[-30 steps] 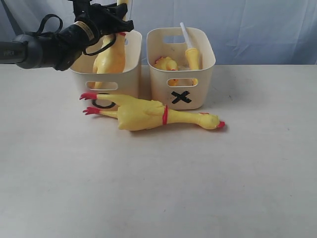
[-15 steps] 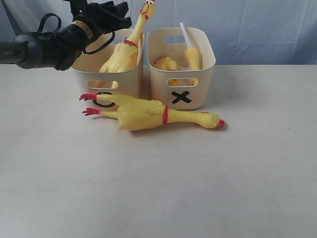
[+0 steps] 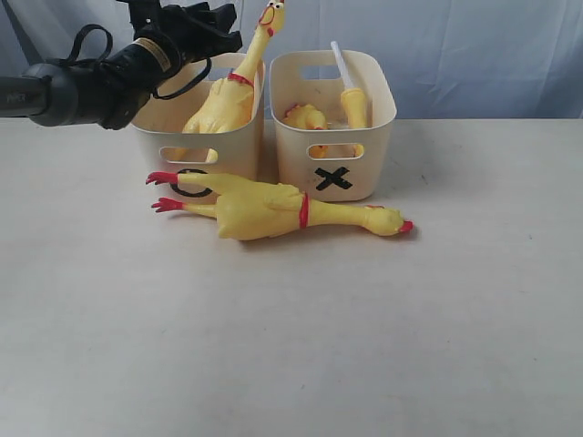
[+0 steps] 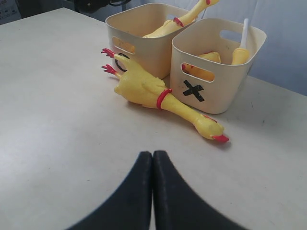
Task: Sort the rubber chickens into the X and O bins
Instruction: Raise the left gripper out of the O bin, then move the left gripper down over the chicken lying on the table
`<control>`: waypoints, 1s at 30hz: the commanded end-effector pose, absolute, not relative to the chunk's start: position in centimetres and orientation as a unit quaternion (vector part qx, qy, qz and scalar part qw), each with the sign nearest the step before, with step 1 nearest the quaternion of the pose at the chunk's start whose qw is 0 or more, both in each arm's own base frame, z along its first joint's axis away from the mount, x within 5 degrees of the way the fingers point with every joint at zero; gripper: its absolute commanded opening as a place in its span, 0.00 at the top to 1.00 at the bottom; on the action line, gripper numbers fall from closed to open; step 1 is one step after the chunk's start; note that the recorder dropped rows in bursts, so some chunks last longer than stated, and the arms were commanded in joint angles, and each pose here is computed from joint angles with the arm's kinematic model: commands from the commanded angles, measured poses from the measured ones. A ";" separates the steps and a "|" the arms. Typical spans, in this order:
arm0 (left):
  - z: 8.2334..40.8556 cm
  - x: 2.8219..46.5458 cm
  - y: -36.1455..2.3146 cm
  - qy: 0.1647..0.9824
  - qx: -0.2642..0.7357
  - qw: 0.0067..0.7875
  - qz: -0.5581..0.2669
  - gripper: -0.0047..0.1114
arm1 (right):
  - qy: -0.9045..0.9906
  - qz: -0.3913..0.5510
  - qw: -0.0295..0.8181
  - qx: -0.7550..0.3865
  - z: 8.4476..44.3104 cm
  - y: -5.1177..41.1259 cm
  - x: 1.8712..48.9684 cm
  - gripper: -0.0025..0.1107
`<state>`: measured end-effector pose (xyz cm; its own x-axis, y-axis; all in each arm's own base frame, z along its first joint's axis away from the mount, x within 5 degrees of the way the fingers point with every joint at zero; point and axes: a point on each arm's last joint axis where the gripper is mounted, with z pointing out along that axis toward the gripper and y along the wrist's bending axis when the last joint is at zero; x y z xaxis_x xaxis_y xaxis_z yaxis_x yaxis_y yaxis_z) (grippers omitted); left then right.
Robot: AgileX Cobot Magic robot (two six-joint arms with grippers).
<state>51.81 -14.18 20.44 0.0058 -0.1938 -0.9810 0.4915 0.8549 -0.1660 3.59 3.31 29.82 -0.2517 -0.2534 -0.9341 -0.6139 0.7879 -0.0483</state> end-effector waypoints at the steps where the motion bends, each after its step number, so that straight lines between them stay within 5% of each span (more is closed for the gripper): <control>1: 20.8 51.8 -14.2 0.659 0.107 0.702 -0.247 0.56 | 0.770 0.166 0.551 -0.277 29.8 3.3 3.6 0.98; 21: 26.9 50.3 -14.1 0.637 0.155 0.723 -0.217 0.56 | 0.770 0.164 0.551 -0.277 29.8 3.2 3.6 0.98; 30: 31.3 47.3 -13.8 0.691 0.250 0.660 -0.156 0.63 | 0.766 0.164 0.556 -0.276 29.9 3.2 3.6 0.98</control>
<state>48.35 -13.87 30.09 0.0098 0.0986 -0.9951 0.5292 0.8438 0.0888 3.61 3.31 29.87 -0.2478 -0.2504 -0.9359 -0.6129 0.7886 -0.0488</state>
